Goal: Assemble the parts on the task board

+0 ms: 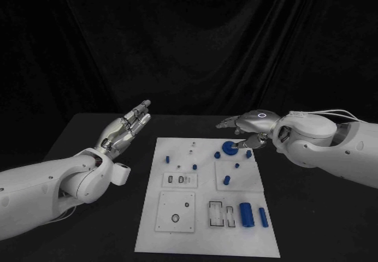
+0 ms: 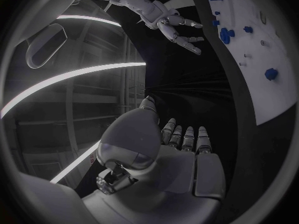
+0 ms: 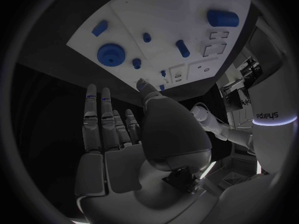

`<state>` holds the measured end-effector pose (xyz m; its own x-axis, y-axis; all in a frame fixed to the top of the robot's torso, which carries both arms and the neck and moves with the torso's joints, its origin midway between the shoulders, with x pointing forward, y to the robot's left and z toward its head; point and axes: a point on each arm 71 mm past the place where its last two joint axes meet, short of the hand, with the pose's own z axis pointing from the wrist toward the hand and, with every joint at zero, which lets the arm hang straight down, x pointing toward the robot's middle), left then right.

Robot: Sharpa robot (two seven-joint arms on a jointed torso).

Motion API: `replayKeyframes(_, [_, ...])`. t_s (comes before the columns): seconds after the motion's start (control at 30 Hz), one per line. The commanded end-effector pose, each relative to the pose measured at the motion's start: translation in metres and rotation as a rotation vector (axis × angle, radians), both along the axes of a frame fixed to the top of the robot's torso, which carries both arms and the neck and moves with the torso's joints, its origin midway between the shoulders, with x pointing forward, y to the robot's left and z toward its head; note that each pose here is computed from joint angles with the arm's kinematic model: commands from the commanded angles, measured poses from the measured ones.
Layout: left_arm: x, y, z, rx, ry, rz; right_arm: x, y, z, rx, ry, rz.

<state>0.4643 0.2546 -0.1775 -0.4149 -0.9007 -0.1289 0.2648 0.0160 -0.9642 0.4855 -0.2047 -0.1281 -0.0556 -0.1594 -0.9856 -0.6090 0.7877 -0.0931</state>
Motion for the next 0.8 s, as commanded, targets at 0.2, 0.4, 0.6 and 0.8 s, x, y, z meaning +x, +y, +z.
replayKeyframes(0.2, [-0.0034, 0.000, 0.0065, 0.001, -0.064, -0.031, -0.006, 0.010, 0.006, -0.031, -0.109, 0.060])
replayKeyframes(0.4, [-0.0065, 0.001, 0.0076, -0.005, -0.065, -0.035, -0.010, 0.014, 0.006, -0.029, -0.105, 0.076])
replayKeyframes(0.6, [-0.0105, 0.001, 0.0087, -0.010, -0.063, -0.041, -0.012, 0.018, 0.005, -0.030, -0.097, 0.091])
replayKeyframes(0.8, [-0.0149, 0.001, 0.0100, -0.015, -0.061, -0.043, -0.014, 0.021, 0.003, -0.036, -0.085, 0.101])
